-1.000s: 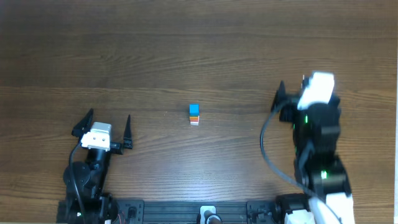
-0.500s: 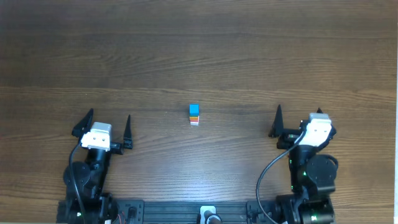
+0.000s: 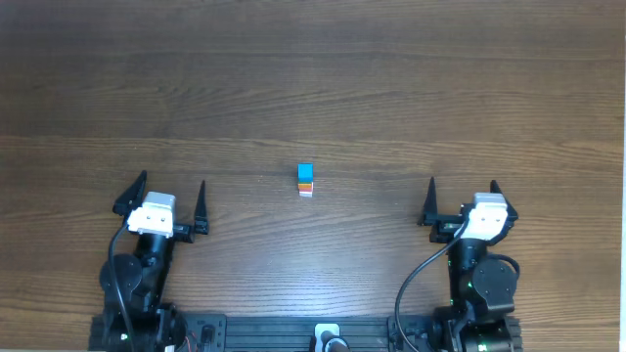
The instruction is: Stack Cubes
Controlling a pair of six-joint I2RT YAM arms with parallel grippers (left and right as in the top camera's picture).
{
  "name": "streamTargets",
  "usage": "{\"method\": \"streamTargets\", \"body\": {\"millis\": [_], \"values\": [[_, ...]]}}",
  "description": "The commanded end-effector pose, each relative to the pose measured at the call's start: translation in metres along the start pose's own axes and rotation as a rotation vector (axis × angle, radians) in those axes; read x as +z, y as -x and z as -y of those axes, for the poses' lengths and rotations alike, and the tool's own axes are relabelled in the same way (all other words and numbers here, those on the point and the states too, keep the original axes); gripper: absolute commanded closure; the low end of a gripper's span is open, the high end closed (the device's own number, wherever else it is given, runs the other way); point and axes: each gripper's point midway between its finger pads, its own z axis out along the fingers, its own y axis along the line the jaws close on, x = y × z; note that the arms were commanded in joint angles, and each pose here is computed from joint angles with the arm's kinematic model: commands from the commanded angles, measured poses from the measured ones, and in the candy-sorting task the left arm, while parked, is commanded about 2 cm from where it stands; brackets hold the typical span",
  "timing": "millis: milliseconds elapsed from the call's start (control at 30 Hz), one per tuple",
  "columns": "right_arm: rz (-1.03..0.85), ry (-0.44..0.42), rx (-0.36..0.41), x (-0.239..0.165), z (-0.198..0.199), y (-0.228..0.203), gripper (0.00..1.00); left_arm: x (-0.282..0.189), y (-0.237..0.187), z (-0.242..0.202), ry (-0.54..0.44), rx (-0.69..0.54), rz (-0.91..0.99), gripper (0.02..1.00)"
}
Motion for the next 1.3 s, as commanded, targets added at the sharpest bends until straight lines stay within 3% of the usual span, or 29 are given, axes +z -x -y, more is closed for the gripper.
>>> {"method": "streamTargets", "body": {"millis": [33,400,1300], "values": [[-0.022,-0.003,-0.016,0.004,0.0,-0.016,0.007,0.0,-0.001,0.001,-0.008,0.018,0.003,0.018],[-0.042,-0.09,-0.008,0.005,0.022,-0.026,0.007,0.0,-0.001,0.001,-0.008,0.018,0.003,0.018],[-0.042,-0.09,-0.008,0.005,0.022,-0.026,0.007,0.0,-0.001,0.001,-0.008,0.018,0.003,0.018]]}}
